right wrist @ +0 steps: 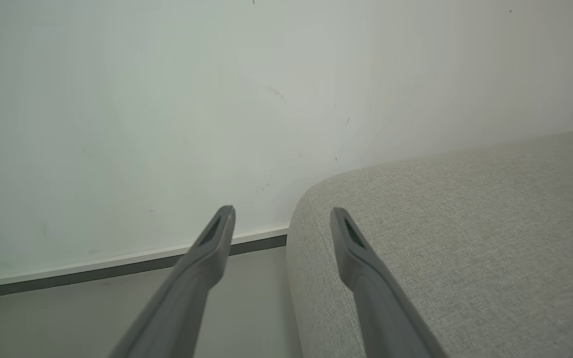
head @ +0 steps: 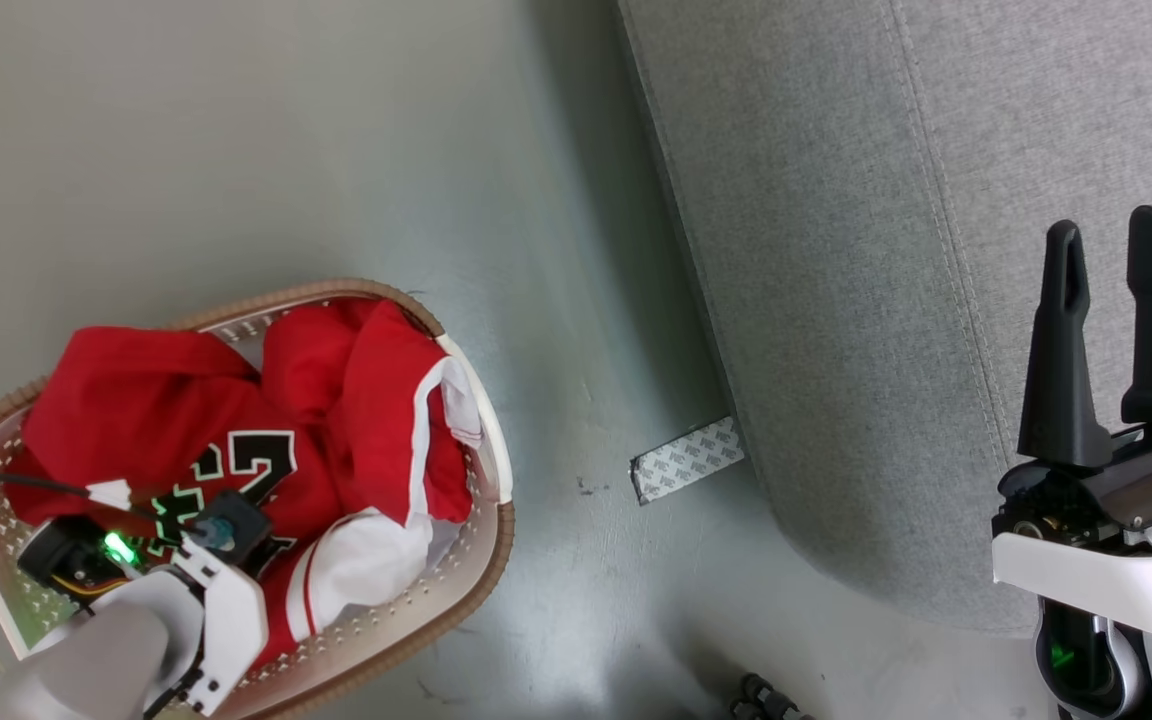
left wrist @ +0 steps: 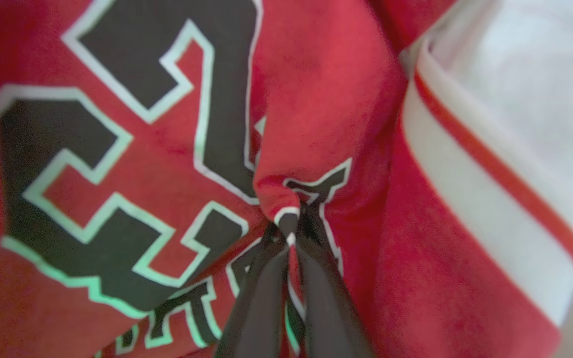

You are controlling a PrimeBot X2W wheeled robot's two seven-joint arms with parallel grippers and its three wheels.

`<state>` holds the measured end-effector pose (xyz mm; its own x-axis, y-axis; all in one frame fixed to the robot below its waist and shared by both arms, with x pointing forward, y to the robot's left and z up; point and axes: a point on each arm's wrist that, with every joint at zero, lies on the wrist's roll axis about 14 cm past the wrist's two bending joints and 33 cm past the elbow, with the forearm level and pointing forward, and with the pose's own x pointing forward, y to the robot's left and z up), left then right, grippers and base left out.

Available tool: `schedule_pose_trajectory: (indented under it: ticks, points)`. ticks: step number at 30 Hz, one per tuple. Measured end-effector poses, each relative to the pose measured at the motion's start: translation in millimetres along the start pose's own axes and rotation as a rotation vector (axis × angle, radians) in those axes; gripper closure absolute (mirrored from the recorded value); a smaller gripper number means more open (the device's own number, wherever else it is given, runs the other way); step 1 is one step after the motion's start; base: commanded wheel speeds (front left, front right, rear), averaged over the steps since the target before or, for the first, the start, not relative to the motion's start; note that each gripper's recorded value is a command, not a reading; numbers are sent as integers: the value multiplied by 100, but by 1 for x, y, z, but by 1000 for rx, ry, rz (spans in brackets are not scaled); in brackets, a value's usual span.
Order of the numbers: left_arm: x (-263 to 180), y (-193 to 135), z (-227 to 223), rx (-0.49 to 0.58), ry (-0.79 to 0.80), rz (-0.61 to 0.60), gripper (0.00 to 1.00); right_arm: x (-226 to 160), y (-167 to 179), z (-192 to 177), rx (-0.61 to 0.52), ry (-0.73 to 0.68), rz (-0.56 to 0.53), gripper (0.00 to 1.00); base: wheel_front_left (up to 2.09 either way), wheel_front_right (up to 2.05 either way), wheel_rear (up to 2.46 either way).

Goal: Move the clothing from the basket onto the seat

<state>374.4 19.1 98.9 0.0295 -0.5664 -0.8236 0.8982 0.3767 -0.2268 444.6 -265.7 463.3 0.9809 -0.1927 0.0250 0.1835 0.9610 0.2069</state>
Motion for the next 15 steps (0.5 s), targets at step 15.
schedule_pose_trajectory:
  ticks: [15]
  points:
    - [-34, -20, 59, -68, -171, 49, 100, -9, 11, 30, 31, -66, 32, 0, 0, 0, 0]
